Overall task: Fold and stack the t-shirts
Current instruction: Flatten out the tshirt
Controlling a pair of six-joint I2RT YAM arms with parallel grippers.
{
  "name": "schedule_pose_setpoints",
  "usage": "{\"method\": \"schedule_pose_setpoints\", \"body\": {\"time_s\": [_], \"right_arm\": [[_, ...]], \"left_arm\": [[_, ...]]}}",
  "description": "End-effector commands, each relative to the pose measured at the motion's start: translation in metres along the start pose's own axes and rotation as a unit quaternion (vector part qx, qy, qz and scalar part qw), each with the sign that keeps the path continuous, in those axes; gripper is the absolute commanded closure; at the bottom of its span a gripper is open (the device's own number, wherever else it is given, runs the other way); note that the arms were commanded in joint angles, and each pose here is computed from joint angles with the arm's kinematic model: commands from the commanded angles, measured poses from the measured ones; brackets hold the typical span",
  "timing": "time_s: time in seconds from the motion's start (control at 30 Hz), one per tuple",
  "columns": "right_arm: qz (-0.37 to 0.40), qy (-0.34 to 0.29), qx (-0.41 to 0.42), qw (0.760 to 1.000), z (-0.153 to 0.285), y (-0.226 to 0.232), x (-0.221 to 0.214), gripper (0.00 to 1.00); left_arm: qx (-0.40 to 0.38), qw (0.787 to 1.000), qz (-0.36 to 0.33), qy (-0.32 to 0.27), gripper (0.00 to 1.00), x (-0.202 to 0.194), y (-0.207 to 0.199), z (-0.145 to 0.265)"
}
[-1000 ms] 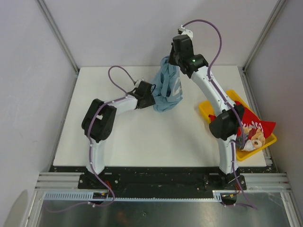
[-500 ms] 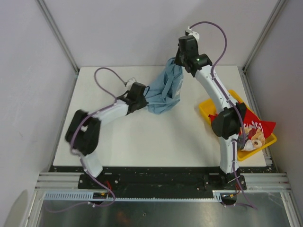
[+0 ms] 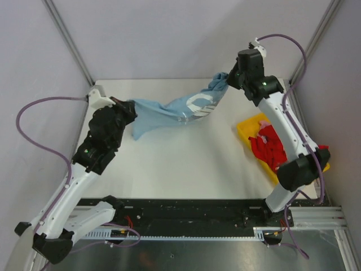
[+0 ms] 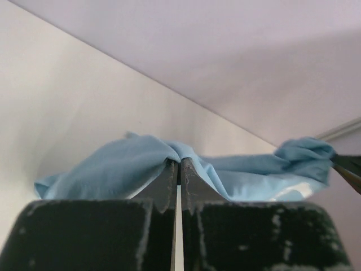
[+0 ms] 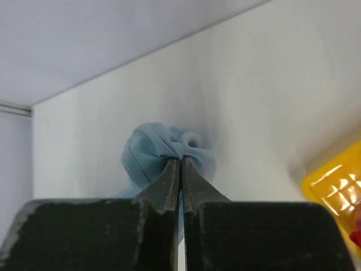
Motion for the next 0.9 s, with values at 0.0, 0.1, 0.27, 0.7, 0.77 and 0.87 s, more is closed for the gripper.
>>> {"method": "schedule_pose_setpoints", "body": {"time_s": [0.0,0.1,0.27,0.7,0.77,0.87], "right_arm": [[-0.062,-0.079,0.087,0.991,0.03,0.028,0.04,1.0],[-0.07,-0.088,0.13,0.985,0.01,0.047,0.043,1.0],[-0.069,-0.091,0.202,0.973,-0.033,0.099,0.073,1.0],[-0.102,-0.198,0.301,0.927,0.04,0.113,0.133,1.0],[-0.114,-0.15,0.275,0.943,0.019,0.091,0.091,1.0],[-0.136,-0.048,0.227,0.963,-0.012,0.047,0.003,0.92]], "left_arm": [[0.056,0.998,-0.019,-0.033,1.0,0.027,0.021,-0.013],[0.072,0.997,-0.004,-0.027,1.0,0.041,0.028,-0.048],[0.042,0.999,0.009,-0.029,1.0,0.092,0.008,-0.119],[-0.046,0.99,0.041,-0.129,1.0,0.21,-0.02,-0.076],[-0.017,0.993,0.048,-0.103,1.0,0.181,0.004,-0.074],[0.036,0.997,0.066,-0.027,1.0,0.104,0.056,-0.073]]}}
Point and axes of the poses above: each gripper's point midway between its finger pads, its own z axis back along the fingers, its own y axis along the line the jaws close on, x = y × z, the point moved 2 cm from there along z, back along the fingers, and after that the axes turned 1 degree about -z, right-handed, at the moved point
